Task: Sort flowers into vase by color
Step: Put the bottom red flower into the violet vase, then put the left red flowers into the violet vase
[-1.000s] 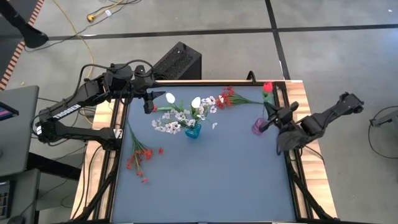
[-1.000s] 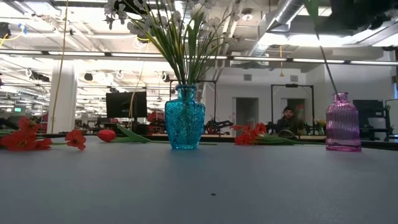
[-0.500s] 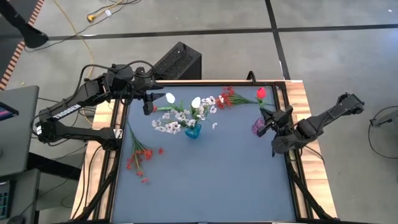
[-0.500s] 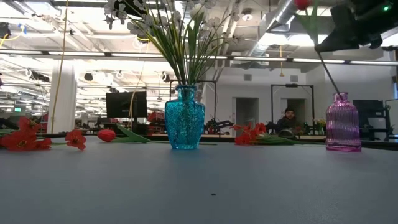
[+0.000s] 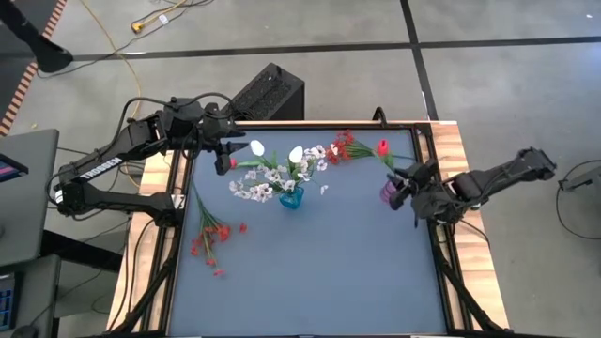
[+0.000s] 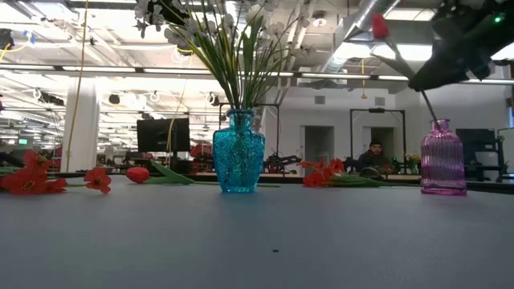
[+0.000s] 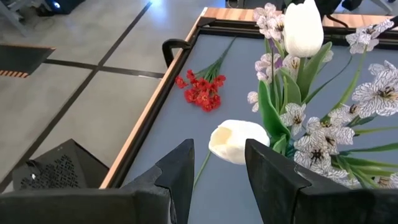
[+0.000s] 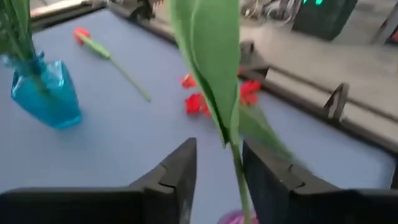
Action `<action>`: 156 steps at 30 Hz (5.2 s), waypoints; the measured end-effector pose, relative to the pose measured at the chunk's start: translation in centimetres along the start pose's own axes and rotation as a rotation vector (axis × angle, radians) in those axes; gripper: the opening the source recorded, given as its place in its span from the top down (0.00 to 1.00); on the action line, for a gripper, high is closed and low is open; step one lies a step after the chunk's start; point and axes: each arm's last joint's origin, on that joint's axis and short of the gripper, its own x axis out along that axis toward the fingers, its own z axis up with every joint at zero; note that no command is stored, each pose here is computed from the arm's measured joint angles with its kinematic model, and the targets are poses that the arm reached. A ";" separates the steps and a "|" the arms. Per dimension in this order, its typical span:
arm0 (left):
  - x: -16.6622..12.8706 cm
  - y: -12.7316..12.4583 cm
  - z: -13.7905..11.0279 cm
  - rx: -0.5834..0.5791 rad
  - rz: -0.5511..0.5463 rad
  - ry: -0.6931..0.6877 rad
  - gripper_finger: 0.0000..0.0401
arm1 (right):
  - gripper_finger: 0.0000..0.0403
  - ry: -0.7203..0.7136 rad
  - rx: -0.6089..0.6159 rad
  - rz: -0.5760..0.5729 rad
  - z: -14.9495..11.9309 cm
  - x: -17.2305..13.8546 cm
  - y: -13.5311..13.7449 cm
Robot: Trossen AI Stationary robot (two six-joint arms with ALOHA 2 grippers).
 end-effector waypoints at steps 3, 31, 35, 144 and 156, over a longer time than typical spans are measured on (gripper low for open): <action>0.0 0.0 0.0 0.000 -0.003 0.000 0.67 | 0.53 0.077 0.017 0.049 -0.1 0.1 -0.3; 0.0 -0.3 -0.5 -0.041 -0.094 0.045 0.67 | 0.50 0.410 -0.036 0.236 3.6 -2.1 -1.9; -0.1 -0.7 -1.3 -0.077 -0.137 0.133 0.67 | 0.51 0.510 -0.023 0.372 4.1 -2.5 -1.3; 6.8 -3.8 -20.8 0.974 -0.470 1.015 0.99 | 0.54 0.603 -0.140 0.900 4.1 -5.3 14.4; 3.3 -2.3 -18.9 1.161 0.084 1.047 0.99 | 0.54 0.604 -0.092 0.927 5.2 -3.9 14.1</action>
